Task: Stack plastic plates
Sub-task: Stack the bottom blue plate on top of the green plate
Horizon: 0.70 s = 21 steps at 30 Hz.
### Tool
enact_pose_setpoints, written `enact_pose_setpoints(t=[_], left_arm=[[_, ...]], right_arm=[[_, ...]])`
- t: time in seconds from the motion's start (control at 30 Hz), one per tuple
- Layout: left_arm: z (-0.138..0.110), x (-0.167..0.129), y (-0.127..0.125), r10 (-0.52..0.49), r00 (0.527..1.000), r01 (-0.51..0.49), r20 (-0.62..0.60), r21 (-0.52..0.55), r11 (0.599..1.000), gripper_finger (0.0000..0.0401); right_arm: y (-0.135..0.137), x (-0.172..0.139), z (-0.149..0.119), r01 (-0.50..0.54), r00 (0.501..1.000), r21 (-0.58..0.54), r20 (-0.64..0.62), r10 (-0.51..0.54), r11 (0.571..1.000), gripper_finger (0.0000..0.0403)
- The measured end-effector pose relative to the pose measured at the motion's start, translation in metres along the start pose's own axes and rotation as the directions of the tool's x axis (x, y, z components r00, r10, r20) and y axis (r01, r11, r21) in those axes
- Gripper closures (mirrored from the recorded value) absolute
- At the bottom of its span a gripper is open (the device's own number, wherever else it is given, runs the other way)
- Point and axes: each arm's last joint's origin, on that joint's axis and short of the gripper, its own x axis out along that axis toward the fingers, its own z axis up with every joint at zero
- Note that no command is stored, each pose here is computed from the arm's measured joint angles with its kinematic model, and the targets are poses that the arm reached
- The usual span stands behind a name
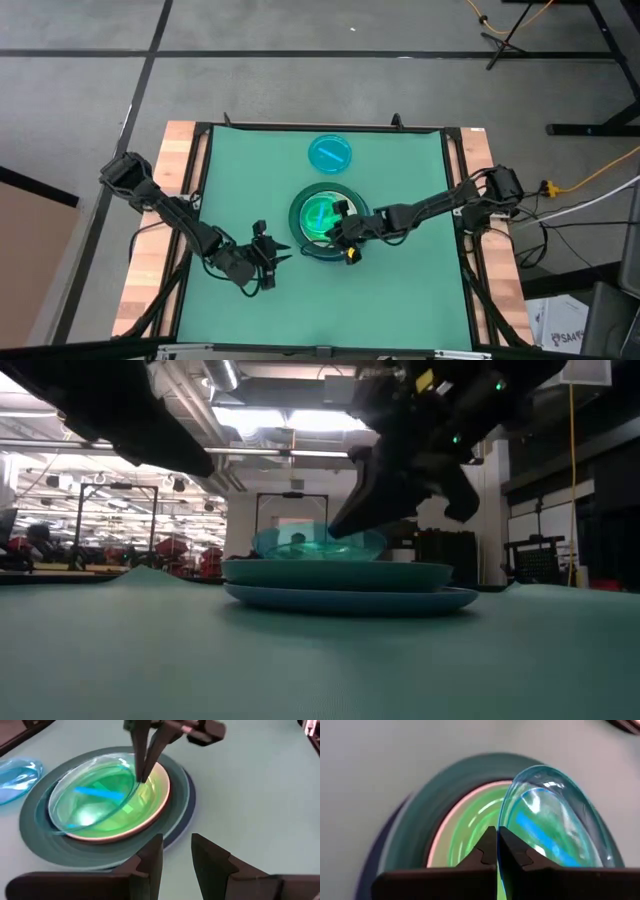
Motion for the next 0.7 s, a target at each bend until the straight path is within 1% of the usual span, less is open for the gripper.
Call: enact_pose_setpoints(t=[0.17, 0.43, 0.57, 0.7], left_arm=[[0.0007, 0.0006, -0.0004, -0.027, 1.0, 0.027, -0.01, 0.027, 0.999, 0.0306], [0.0009, 0.0006, -0.0012, -0.047, 0.999, 0.047, -0.015, 0.024, 0.999, 0.0306], [0.0007, 0.0, -0.0028, -0.075, 0.997, 0.076, -0.025, 0.02, 0.997, 0.0306], [0.0005, -0.0004, -0.0034, -0.083, 0.996, 0.083, -0.027, 0.013, 0.996, 0.0306]], right_arm=[[0.0013, 0.006, -0.0062, -0.01, 0.999, -0.004, -0.038, 0.009, 1.0, 0.0403], [0.0017, 0.0055, -0.0062, -0.012, 0.999, 0.016, -0.042, 0.013, 1.0, 0.0399], [0.004, 0.0053, -0.0084, -0.064, 0.996, 0.098, -0.053, 0.069, 0.993, 0.0383], [0.0045, 0.0052, -0.0082, -0.062, 0.996, 0.145, -0.052, 0.07, 0.987, 0.035]])
